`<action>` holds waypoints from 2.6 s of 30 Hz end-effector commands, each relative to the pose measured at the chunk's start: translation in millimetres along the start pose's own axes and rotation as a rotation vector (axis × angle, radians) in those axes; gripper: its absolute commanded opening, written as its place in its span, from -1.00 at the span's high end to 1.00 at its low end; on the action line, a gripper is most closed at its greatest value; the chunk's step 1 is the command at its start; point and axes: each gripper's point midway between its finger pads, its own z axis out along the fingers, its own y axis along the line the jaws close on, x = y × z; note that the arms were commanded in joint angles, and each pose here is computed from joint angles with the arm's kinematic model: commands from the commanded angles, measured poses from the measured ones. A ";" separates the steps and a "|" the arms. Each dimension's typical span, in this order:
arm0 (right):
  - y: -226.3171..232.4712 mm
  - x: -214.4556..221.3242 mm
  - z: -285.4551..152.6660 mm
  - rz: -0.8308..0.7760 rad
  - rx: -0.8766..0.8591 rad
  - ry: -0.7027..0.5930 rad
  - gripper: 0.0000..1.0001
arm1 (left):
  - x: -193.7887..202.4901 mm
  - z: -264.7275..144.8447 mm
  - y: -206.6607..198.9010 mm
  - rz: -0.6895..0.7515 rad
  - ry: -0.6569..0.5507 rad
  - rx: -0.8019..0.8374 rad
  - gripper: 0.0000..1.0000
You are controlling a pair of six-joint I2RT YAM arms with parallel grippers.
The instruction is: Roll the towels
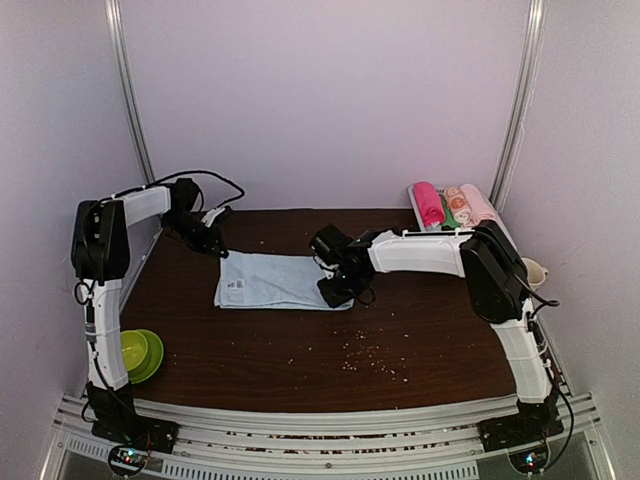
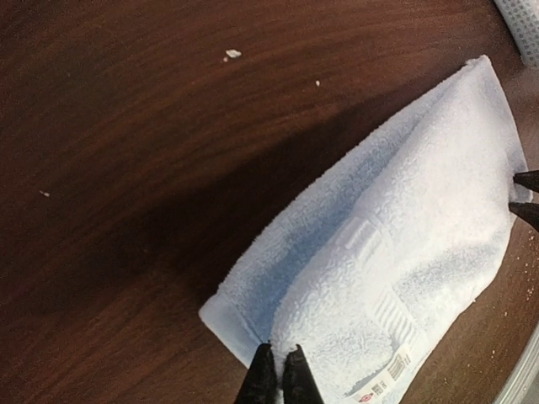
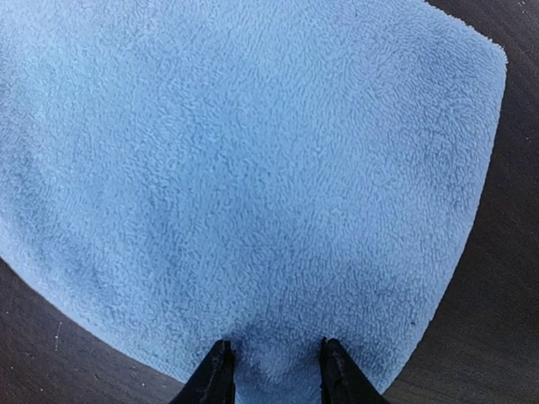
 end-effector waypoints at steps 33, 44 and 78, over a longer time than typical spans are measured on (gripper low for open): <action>-0.9 -97.4 -76.5 0.280 -0.482 -0.330 -0.99 | -2.2 -35.4 -86.4 0.389 -0.068 -0.042 -0.15; 0.3 -136.3 1.2 0.583 -0.655 -0.272 -0.99 | 33.9 23.7 -57.9 0.266 0.132 -0.021 0.36; -16.5 -104.6 -58.5 0.376 -0.391 -0.307 -0.99 | -34.8 -33.6 -64.6 0.339 0.028 -0.186 -0.43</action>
